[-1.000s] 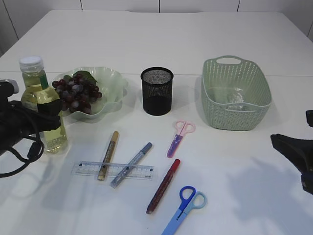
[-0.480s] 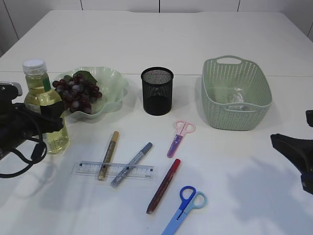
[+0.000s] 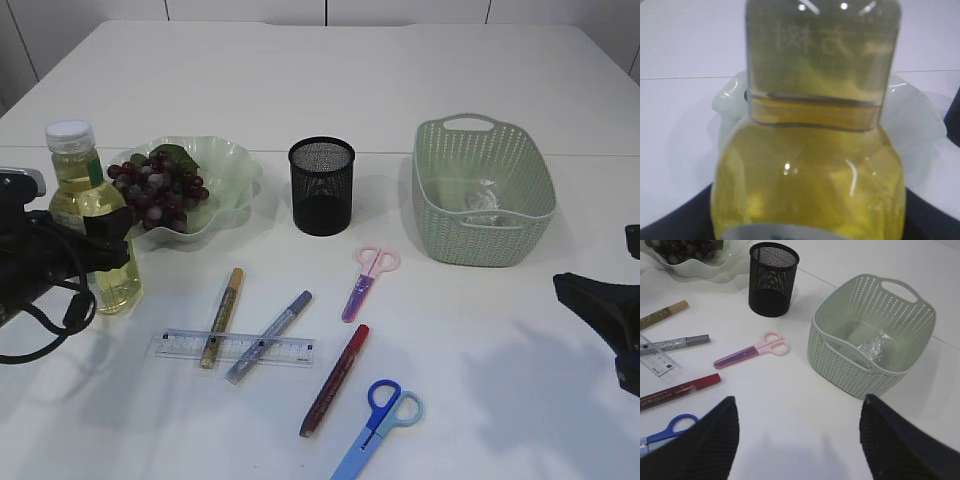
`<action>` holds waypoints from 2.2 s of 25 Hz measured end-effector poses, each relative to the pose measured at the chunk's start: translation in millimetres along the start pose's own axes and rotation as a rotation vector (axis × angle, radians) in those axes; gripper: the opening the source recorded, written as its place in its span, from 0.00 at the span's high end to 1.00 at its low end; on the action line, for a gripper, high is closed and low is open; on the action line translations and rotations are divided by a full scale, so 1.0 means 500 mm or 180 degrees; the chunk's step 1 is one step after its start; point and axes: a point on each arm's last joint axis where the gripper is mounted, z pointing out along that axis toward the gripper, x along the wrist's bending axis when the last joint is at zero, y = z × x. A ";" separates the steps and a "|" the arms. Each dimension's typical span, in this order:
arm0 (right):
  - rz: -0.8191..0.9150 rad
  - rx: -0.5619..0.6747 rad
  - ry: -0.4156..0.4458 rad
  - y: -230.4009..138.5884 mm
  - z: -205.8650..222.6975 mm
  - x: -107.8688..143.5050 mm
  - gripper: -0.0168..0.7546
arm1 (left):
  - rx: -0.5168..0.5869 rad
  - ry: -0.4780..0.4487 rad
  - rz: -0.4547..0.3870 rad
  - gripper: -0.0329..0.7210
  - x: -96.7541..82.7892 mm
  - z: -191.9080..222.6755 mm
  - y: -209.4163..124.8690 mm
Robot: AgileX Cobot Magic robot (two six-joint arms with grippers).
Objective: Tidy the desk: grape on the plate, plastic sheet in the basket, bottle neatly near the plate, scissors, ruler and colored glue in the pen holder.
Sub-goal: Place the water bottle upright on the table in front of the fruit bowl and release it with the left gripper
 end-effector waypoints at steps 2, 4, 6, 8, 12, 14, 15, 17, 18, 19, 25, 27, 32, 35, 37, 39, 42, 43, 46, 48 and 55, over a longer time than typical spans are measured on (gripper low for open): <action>0.0000 -0.0007 -0.0001 0.000 0.000 0.000 0.22 | 0.0000 0.0000 0.0000 0.27 0.000 0.000 0.000; 0.0000 -0.0007 -0.0001 0.000 0.000 0.000 0.22 | -0.0006 0.0000 0.0000 0.24 0.000 0.000 0.000; 0.0000 -0.0007 -0.0001 0.000 0.000 0.000 0.22 | -0.0005 0.0000 0.0000 0.22 0.000 0.000 0.000; 0.0000 -0.0008 -0.0001 0.000 0.000 0.000 0.22 | -0.0005 0.0000 0.0000 0.22 0.000 0.000 0.000; -0.0002 -0.0008 -0.0001 0.000 0.000 0.000 0.22 | -0.0005 -0.0005 0.0003 0.22 0.000 0.000 0.000; -0.0002 -0.0008 -0.0001 0.000 0.000 0.000 0.22 | -0.0005 -0.0005 0.0003 0.22 0.000 0.000 0.000; -0.0002 -0.0008 -0.0001 0.000 0.000 0.000 0.22 | -0.0005 -0.0005 0.0003 0.22 0.000 0.000 0.000; -0.0002 -0.0008 -0.0001 0.000 0.000 0.000 0.22 | -0.0005 -0.0005 0.0003 0.22 0.000 0.000 0.000; -0.0002 -0.0008 -0.0001 0.000 0.000 0.000 0.22 | -0.0005 -0.0005 0.0003 0.22 0.000 0.000 0.000; -0.0002 -0.0008 -0.0001 0.000 0.000 0.000 0.22 | -0.0005 -0.0005 0.0003 0.22 0.000 0.000 0.000; -0.0002 -0.0013 -0.0001 0.001 0.000 0.000 0.22 | 0.0005 0.0030 -0.0013 0.22 0.002 -0.012 -0.006; -0.0002 -0.0013 -0.0001 0.001 0.000 0.000 0.22 | 0.0020 0.0045 -0.0013 0.22 0.003 -0.017 -0.009; -0.0002 -0.0013 -0.0001 0.001 0.000 0.000 0.22 | 0.0019 0.0057 -0.0023 0.22 0.004 -0.018 -0.008; -0.0002 -0.0013 -0.0001 0.001 0.000 0.000 0.22 | 0.0016 0.0056 -0.0023 0.22 0.004 -0.019 -0.007; -0.0002 -0.0020 -0.0002 0.001 0.000 0.000 0.22 | 0.0024 0.0057 -0.0024 0.22 0.004 -0.022 -0.004; -0.0002 -0.0020 -0.0002 0.001 0.000 0.000 0.22 | 0.0002 0.0060 -0.0027 0.22 0.003 -0.023 0.003; -0.0002 -0.0020 -0.0002 0.001 0.000 0.000 0.22 | -0.0083 0.0058 -0.0032 0.22 0.003 -0.027 0.019; -0.0002 -0.0020 -0.0002 0.001 0.000 0.000 0.22 | -0.0096 0.0057 -0.0032 0.22 0.002 -0.027 0.021; -0.0002 -0.0020 -0.0002 0.001 0.000 0.000 0.22 | -0.0141 0.0054 -0.0033 0.22 0.002 -0.028 0.027; -0.0002 -0.0020 -0.0002 0.001 0.000 0.000 0.22 | -0.0165 0.0042 -0.0028 0.22 0.001 -0.029 0.030; -0.0002 -0.0020 -0.0002 0.001 0.000 0.000 0.22 | -0.0530 -0.0031 -0.0008 0.22 -0.006 -0.046 0.088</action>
